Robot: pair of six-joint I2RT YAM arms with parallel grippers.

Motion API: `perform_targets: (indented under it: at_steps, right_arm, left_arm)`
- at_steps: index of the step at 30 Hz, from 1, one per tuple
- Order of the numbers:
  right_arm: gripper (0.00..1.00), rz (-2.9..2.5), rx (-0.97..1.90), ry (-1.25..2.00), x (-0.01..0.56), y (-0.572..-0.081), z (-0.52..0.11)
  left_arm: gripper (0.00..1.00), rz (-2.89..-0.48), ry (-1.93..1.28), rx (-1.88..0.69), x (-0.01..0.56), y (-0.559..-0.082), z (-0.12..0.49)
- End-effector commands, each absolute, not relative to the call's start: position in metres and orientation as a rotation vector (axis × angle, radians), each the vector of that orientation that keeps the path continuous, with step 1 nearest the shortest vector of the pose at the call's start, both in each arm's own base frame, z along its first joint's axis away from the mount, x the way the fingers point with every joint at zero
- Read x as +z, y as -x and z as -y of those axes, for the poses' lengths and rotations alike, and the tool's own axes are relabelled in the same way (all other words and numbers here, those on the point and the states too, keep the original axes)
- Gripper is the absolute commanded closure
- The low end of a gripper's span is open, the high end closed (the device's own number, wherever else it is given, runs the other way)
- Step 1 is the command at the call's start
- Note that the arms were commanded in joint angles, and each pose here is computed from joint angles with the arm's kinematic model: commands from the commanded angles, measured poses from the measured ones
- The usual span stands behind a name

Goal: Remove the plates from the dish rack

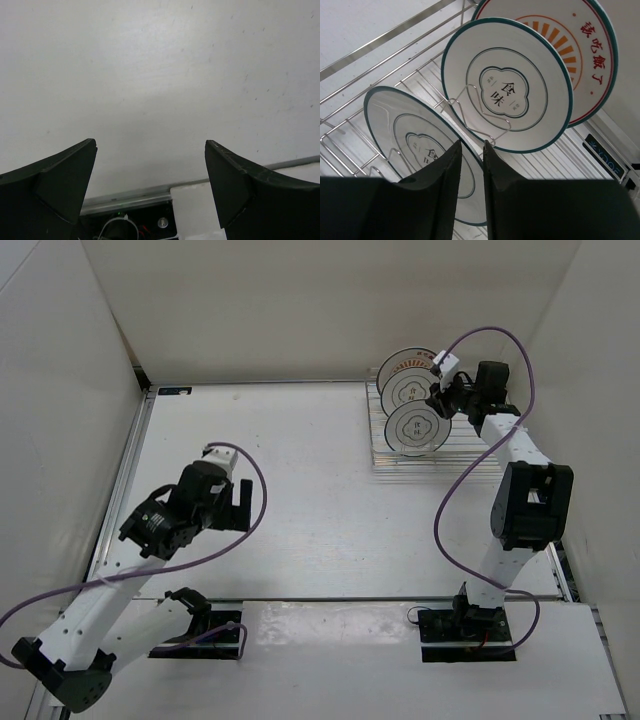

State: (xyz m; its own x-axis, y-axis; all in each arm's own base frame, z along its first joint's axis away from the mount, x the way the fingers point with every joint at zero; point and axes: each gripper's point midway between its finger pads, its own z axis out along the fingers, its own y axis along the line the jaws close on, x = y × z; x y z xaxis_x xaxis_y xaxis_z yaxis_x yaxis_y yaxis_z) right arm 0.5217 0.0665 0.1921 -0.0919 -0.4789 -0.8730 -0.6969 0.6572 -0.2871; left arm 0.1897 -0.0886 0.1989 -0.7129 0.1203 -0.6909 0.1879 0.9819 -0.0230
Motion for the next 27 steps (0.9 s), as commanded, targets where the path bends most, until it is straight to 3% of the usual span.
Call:
perform_targets:
  at_steps: [1,6,8,10,11,12,18,20,23,25,27]
  right_arm:
    - [0.75,-1.743,0.221,0.915,0.197,-0.532,-0.065]
    - [0.91,-1.767,0.230,0.926,0.186,-0.531,-0.064]
    - [0.91,-1.766,0.234,0.953,0.180,-0.529,-0.065]
    - [0.77,-1.760,0.247,0.979,0.177,-0.525,-0.066]
    - [0.56,-1.761,0.254,0.986,0.175,-0.523,-0.067]
    - [0.50,-1.754,0.272,0.997,0.175,-0.520,-0.070]
    - [0.46,-1.764,0.278,1.051,0.159,-0.516,-0.070]
    - [0.50,-1.777,0.283,1.045,0.156,-0.516,-0.069]
    - [0.65,-1.787,0.279,1.057,0.153,-0.515,-0.066]
    - [0.84,-1.790,0.278,1.061,0.155,-0.512,-0.065]
    - [0.87,-1.786,0.276,1.065,0.158,-0.511,-0.064]
  left_arm:
    - [0.00,-2.291,-0.204,-0.083,0.230,-0.213,0.092]
    - [0.00,-2.289,-0.172,-0.100,0.224,-0.220,0.097]
    - [0.00,-2.288,-0.166,-0.098,0.220,-0.219,0.096]
    - [0.00,-2.303,-0.164,-0.077,0.208,-0.217,0.093]
    - [0.00,-2.312,-0.169,-0.070,0.202,-0.216,0.092]
    - [0.00,-2.315,-0.167,-0.063,0.200,-0.215,0.091]
    - [0.00,-2.332,-0.180,-0.028,0.190,-0.211,0.085]
    - [0.00,-2.321,-0.178,-0.033,0.190,-0.211,0.084]
    - [0.00,-2.318,-0.183,-0.017,0.185,-0.211,0.082]
    - [0.00,-2.330,-0.188,-0.003,0.178,-0.210,0.080]
    - [0.00,-2.344,-0.188,0.015,0.172,-0.210,0.079]
